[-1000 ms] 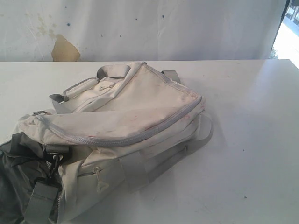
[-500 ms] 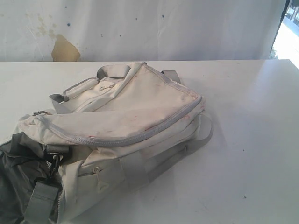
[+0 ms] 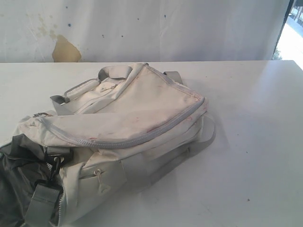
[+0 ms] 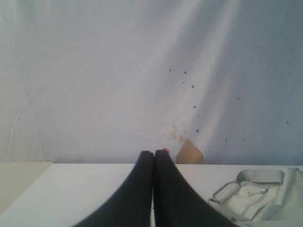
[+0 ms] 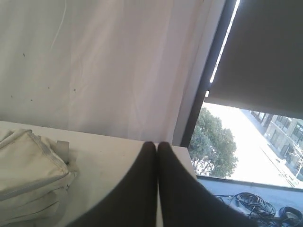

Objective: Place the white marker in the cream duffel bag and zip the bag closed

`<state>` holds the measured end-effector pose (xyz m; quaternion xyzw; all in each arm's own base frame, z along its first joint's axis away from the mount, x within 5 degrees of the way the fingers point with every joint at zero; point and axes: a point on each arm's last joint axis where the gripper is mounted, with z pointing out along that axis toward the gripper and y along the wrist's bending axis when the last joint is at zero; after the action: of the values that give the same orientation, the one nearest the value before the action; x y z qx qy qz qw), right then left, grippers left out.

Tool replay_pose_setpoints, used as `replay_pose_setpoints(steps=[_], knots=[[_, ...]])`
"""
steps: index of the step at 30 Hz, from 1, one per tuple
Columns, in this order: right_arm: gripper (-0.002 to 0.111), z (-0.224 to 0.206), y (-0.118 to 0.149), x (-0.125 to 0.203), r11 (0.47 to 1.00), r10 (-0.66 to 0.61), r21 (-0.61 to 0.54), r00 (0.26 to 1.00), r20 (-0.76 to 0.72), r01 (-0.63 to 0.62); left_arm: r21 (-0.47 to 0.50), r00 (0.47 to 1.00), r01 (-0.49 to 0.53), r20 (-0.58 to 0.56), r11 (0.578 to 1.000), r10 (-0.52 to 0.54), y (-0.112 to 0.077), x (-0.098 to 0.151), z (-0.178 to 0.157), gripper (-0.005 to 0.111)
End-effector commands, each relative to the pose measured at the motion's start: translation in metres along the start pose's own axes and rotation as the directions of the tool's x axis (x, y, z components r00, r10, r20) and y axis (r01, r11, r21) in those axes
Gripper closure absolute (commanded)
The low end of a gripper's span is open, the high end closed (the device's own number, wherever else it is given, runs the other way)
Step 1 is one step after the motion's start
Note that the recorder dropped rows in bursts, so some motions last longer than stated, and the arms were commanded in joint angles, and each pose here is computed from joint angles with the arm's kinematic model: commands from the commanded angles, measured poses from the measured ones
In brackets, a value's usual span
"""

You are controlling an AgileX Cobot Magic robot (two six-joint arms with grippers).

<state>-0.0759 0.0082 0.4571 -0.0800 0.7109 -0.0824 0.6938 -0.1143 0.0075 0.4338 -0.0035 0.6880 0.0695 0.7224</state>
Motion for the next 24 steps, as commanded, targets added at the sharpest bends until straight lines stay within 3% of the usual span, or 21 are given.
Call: replay_pose_setpoints(steps=[1,6,11,24], knots=[[0.108,-0.022,0.002,0.012,1.0,-0.009,-0.008,1.0,0.012,0.009,-0.048,0.998,-0.013,0.067,0.999,0.016,0.005,0.012,-0.028,0.107],[0.108,-0.04,0.002,0.035,0.999,-0.003,-0.044,1.0,0.013,0.004,-0.048,0.999,-0.012,0.029,0.999,0.013,0.005,0.016,-0.031,0.107],[0.108,-0.054,-0.002,0.052,0.999,0.007,0.04,0.999,0.036,-0.009,-0.047,0.999,-0.011,0.043,0.999,0.013,0.005,0.015,-0.032,0.107],[0.108,-0.044,-0.001,0.058,0.999,0.015,0.039,1.0,-0.004,-0.015,-0.044,1.0,-0.008,0.021,0.999,0.009,0.005,0.017,-0.032,0.107]])
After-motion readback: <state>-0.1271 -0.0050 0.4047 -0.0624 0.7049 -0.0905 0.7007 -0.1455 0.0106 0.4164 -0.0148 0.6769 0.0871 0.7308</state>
